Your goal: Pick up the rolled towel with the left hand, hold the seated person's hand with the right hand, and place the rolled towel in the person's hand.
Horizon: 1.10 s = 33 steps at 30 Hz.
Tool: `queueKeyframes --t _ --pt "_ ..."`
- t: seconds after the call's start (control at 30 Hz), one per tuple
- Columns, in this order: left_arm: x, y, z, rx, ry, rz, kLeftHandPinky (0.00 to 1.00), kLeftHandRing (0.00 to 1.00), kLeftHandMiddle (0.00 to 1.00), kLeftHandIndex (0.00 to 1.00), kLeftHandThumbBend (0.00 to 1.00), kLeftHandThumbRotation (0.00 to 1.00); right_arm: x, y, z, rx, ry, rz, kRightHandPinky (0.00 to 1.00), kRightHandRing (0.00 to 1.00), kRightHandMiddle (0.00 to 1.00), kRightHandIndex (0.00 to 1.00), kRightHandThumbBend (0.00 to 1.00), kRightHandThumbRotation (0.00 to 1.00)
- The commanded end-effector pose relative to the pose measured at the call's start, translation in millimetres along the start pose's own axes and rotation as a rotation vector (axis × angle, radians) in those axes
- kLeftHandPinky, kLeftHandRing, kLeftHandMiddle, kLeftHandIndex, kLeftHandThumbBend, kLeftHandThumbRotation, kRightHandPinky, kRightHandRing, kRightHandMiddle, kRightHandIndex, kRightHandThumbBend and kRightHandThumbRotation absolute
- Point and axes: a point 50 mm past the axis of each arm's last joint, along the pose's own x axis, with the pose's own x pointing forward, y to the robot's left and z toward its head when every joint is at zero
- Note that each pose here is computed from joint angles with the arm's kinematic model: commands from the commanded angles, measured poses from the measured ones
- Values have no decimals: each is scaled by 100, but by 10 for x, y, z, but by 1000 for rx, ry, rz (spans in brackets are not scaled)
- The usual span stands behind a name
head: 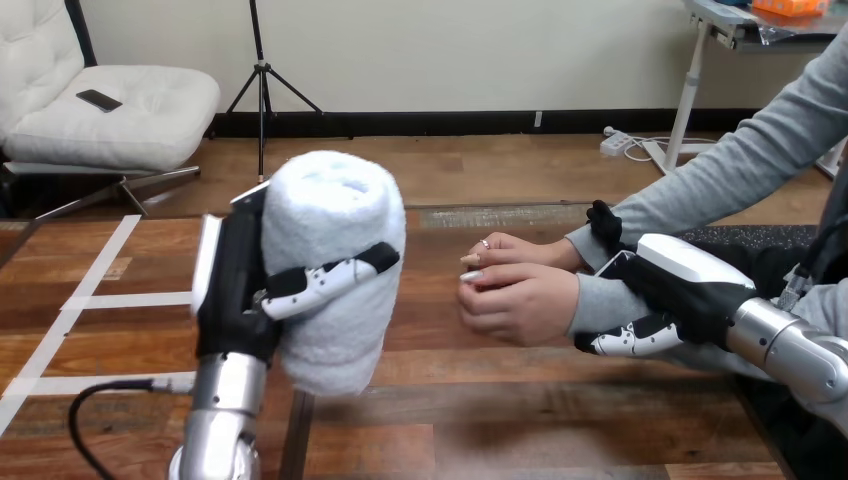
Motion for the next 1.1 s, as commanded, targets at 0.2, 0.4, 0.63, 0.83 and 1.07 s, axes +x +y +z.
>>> queueKeyframes --t 0.2,0.4,0.63,0.83,1.07 --pt "515 -31 317 23 -194 -17 31 35 39 40 58 0 85 -176 227 41 -131 -114 17 21 27 29 46 28" --pt "563 -39 321 25 -193 -18 31 35 39 40 58 0 86 -192 228 37 -128 -112 17 21 27 30 46 29" --pt "608 -49 308 19 -183 -15 32 35 39 40 57 0 94 -208 240 36 -131 -114 18 22 28 30 46 30" --pt "634 -64 294 7 -175 -10 32 35 39 41 57 0 102 -216 258 38 -141 -117 18 22 29 30 46 30" --pt "662 -89 279 -10 -168 -11 32 35 39 41 57 0 116 -214 274 40 -147 -116 19 24 30 31 46 29"
